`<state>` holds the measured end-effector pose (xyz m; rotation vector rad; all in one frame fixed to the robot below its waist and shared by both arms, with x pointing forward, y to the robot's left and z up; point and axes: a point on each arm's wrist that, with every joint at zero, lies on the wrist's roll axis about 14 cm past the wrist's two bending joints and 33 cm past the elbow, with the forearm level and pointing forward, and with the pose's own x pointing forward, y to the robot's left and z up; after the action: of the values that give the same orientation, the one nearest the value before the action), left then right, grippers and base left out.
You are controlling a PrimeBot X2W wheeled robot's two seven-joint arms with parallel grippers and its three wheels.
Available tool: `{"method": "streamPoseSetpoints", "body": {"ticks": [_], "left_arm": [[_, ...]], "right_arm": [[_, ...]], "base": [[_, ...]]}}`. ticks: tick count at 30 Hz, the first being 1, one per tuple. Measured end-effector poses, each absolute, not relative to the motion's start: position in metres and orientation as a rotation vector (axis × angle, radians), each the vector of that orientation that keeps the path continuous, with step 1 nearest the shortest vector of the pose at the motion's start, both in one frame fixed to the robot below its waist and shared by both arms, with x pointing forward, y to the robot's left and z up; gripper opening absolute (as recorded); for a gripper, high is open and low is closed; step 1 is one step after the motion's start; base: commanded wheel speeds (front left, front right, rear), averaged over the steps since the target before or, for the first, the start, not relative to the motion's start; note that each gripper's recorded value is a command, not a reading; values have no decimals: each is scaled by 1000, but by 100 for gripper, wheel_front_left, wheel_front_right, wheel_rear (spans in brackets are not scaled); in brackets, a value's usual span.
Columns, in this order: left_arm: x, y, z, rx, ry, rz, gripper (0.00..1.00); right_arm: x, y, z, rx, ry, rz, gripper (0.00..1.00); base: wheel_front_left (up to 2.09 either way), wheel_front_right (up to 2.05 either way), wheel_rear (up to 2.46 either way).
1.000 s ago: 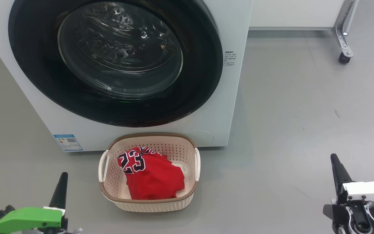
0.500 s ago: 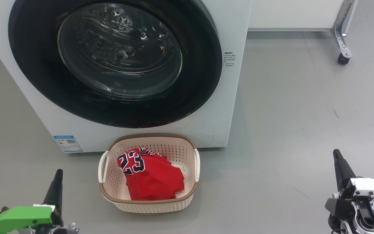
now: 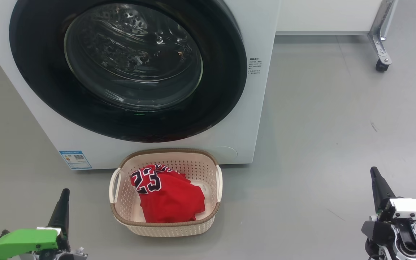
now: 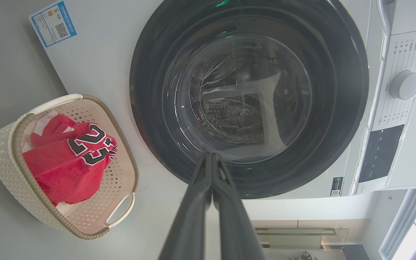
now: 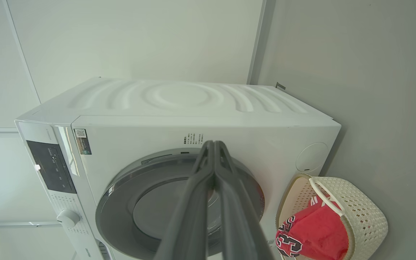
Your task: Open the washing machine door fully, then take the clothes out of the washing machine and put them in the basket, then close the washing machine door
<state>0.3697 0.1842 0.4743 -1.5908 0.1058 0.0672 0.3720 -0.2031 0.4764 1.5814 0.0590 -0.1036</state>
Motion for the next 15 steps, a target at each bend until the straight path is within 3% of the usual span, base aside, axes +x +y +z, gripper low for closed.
{"method": "streamPoseSetpoints", "body": {"ticks": [15], "left_arm": [[370, 185, 473, -1591, 107, 71, 0]], "right_arm": [[374, -203, 478, 1582, 56, -99, 0]], "base": [[0, 0, 0]]}}
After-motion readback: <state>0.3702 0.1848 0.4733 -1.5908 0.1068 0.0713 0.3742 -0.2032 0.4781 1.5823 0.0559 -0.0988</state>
